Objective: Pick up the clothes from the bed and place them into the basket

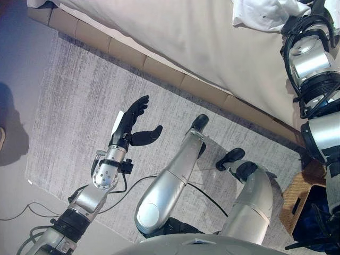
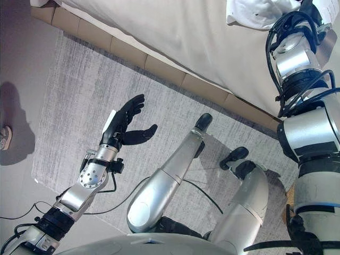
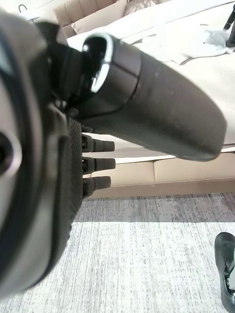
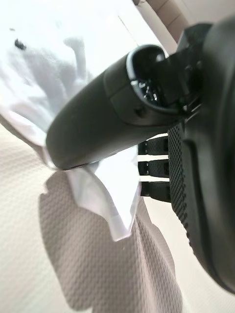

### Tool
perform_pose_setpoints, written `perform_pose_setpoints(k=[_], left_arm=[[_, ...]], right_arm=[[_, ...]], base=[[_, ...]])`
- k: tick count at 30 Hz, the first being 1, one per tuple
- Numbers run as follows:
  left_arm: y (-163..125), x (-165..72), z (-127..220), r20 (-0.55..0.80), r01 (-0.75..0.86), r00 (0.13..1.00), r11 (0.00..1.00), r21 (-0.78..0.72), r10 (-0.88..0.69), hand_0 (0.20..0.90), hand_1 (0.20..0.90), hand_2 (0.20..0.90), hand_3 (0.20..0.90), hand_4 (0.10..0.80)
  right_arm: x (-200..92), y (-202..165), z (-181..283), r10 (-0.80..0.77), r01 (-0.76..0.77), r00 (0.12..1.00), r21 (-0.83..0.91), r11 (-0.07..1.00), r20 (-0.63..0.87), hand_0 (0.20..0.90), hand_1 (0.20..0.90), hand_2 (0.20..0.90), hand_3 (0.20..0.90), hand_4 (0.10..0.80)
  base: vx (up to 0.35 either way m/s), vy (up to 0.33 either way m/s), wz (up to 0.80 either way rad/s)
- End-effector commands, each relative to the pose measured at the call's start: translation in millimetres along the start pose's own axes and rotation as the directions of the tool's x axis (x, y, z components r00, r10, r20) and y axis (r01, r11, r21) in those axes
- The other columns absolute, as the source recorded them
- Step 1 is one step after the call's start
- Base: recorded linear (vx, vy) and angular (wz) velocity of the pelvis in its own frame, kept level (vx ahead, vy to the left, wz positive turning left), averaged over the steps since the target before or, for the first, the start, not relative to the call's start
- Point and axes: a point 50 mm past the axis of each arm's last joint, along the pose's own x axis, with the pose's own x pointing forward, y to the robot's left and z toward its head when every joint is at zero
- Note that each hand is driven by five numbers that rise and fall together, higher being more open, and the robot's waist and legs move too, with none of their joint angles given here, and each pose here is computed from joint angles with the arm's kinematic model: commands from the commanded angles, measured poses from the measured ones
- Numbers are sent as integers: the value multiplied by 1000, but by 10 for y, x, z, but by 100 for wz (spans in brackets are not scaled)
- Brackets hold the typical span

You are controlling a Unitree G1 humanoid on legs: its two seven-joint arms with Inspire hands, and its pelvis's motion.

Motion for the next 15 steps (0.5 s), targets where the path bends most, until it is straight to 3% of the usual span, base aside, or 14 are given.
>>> perform_pose_setpoints(k=[1, 15], left_arm=[[132, 25, 326, 189, -58, 980, 998, -17, 60, 900, 900, 900, 900, 800], [190, 151, 278, 137, -91, 987, 996, 22, 87, 900, 900, 900, 900, 800]], right_arm=[[-40, -34, 367, -16, 5, 983, 58, 998, 181, 300, 300, 300, 200, 100], [-120, 212, 296, 110, -137, 976, 141, 980, 187, 300, 300, 300, 200, 100]], base=[[14, -32, -7], [-6, -17, -8]])
